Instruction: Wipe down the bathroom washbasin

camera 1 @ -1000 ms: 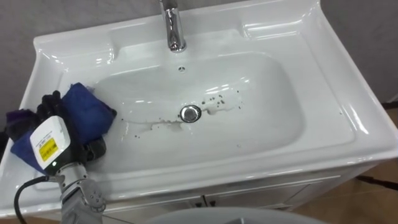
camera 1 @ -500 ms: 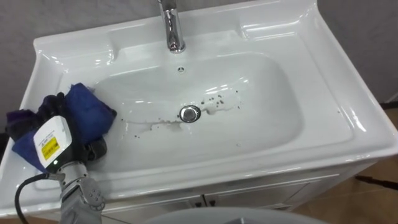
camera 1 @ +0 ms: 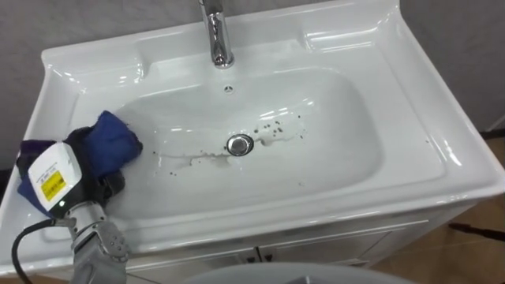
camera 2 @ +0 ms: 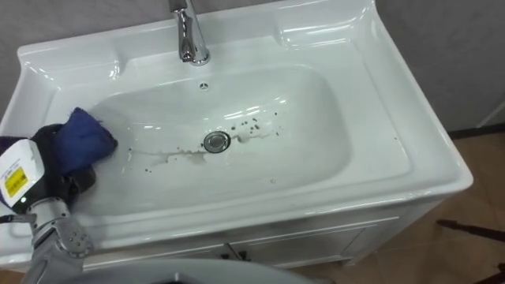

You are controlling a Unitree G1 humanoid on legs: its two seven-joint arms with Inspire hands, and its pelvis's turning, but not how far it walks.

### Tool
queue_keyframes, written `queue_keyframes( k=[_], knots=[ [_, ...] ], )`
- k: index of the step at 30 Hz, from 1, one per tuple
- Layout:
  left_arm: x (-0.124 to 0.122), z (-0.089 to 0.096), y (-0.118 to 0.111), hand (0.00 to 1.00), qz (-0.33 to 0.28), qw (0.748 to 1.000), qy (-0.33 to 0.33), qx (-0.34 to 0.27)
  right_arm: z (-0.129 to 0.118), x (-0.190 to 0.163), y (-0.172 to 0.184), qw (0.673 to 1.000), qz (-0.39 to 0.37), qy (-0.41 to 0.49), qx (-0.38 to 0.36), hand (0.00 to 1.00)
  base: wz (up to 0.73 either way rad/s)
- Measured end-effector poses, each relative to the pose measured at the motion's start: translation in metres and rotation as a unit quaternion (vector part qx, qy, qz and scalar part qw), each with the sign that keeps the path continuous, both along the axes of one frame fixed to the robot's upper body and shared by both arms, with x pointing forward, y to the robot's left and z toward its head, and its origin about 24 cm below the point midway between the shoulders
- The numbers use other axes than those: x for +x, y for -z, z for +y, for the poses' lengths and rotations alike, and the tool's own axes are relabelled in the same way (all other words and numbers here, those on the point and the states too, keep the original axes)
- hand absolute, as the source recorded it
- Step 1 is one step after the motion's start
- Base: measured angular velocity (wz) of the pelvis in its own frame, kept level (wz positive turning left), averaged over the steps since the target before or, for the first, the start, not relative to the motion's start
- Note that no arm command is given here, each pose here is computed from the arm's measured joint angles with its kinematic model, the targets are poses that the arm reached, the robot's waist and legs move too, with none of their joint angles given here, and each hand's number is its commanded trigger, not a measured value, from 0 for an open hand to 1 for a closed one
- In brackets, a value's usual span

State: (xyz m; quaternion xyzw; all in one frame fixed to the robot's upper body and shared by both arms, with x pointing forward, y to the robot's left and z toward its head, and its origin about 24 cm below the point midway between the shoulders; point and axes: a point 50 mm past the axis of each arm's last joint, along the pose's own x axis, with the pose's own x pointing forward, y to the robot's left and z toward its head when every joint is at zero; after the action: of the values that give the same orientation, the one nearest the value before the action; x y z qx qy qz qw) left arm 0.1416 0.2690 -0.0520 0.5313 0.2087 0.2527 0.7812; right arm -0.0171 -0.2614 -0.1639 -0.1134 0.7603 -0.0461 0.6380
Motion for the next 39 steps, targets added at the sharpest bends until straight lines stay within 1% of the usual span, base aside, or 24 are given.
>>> queue_keyframes(
  k=[4, 27, 34, 39],
  knots=[
    [0.004, 0.003, 0.0, 1.0, -0.004, 1.0, -0.005, 0.006, -0.001, 0.0, 0.0, 1.0, -0.001, 0.004, -0.001, 0.0, 0.0],
    [0.007, 0.001, 0.001, 1.0, -0.005, 1.0, -0.007, 0.003, -0.003, 0.007, 0.0, 1.0, -0.009, -0.005, -0.007, 0.0, 0.01],
    [0.015, -0.006, -0.008, 1.0, -0.023, 1.0, -0.015, -0.005, 0.001, 0.01, 0.001, 1.0, -0.014, -0.007, -0.008, 0.0, 0.06],
    [0.022, -0.006, -0.019, 1.0, -0.036, 0.999, -0.01, -0.013, 0.008, 0.01, 0.003, 1.0, -0.02, 0.006, 0.003, 0.0, 0.11]
  ],
)
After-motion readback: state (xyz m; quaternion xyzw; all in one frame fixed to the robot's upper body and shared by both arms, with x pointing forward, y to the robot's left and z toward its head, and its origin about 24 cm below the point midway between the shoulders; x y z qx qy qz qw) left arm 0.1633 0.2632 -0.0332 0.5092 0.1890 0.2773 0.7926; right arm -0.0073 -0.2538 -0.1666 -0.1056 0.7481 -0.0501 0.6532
